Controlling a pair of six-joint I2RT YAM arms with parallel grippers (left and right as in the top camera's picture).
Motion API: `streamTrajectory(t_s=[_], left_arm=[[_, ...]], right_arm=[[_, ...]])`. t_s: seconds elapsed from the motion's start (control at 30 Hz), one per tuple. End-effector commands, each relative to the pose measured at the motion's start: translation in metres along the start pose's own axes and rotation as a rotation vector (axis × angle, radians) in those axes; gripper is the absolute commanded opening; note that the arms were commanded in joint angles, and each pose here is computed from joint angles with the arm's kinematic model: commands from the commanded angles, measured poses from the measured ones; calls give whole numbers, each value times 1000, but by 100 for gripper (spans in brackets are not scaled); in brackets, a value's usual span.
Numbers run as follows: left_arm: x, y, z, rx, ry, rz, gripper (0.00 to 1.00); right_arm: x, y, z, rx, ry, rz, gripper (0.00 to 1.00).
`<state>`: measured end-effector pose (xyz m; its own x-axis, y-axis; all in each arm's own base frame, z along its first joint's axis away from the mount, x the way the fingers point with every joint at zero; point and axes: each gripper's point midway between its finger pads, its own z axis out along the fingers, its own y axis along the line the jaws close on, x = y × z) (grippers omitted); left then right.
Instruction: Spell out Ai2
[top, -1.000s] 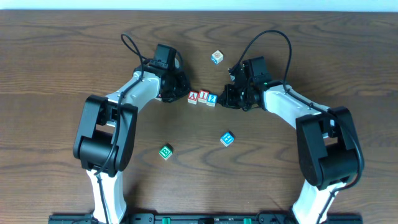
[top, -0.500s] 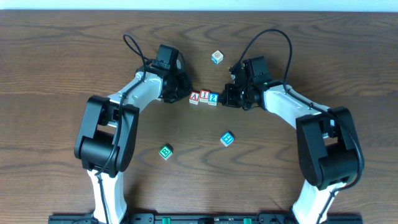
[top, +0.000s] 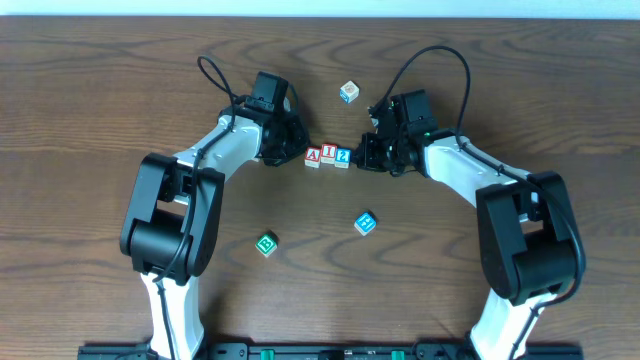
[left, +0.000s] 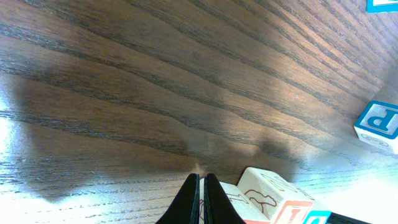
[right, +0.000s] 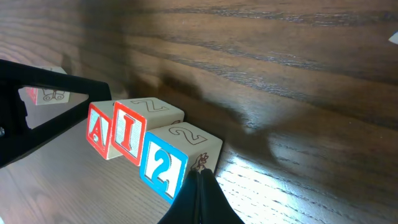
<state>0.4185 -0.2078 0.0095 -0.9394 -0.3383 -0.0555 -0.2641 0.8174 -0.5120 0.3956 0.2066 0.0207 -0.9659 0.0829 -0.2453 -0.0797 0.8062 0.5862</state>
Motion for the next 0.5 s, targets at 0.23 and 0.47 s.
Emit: streamTrajectory(t_s=[0.23, 0.47], left_arm=[[18, 2, 11, -31, 48, -40, 6], [15, 5, 11, -47, 32, -56, 5]], right_arm=[[0, -3, 1, -8, 3, 20, 1], [0, -3, 0, -7, 3, 21, 1]])
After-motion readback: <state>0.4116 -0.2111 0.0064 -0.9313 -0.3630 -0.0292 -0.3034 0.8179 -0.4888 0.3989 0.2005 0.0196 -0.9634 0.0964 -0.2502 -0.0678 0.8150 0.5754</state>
